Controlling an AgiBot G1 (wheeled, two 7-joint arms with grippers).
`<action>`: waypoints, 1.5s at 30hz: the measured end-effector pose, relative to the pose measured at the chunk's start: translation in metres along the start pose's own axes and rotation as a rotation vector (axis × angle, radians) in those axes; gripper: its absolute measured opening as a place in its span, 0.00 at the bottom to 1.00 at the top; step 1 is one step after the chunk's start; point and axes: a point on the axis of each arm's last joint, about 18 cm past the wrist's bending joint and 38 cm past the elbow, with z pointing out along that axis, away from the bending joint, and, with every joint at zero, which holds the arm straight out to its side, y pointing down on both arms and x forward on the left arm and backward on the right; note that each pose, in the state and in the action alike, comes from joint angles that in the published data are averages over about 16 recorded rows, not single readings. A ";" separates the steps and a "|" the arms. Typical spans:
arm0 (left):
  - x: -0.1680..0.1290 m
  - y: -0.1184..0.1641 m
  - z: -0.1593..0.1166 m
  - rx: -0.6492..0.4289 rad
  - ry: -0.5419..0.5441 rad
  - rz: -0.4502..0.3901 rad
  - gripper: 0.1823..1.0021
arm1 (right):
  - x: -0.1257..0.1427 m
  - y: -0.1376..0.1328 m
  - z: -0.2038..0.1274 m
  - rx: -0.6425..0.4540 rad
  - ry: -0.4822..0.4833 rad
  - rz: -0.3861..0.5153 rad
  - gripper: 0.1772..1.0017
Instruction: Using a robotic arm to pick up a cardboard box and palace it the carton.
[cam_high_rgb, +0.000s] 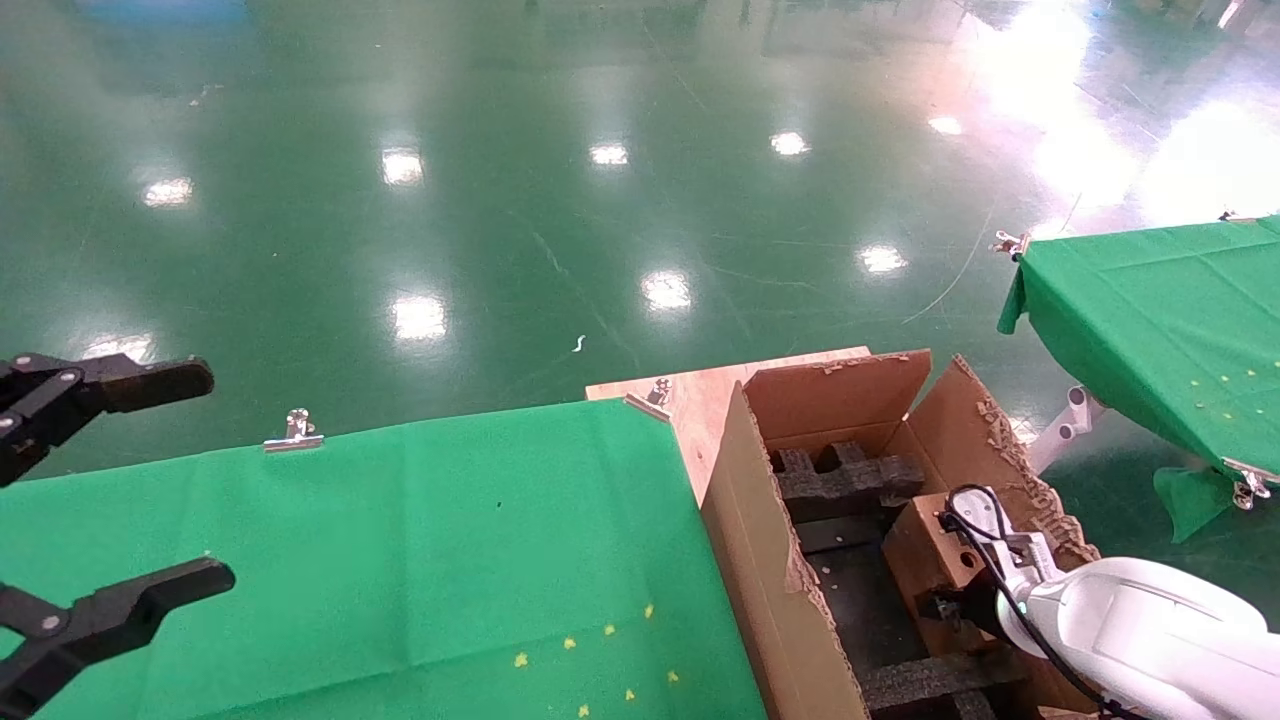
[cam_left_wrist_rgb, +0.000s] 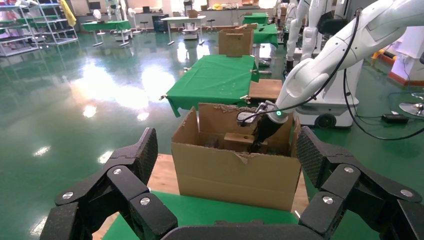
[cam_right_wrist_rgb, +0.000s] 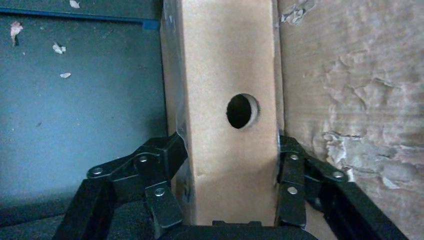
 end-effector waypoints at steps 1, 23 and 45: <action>0.000 0.000 0.000 0.000 0.000 0.000 1.00 | 0.000 -0.001 -0.001 0.003 0.000 0.001 0.34; 0.000 0.000 0.000 0.000 0.000 0.000 1.00 | 0.004 -0.097 -0.050 0.275 -0.075 -0.031 0.87; 0.000 0.000 0.000 0.000 0.000 0.000 1.00 | -0.040 -0.214 -0.145 0.655 -0.386 -0.130 1.00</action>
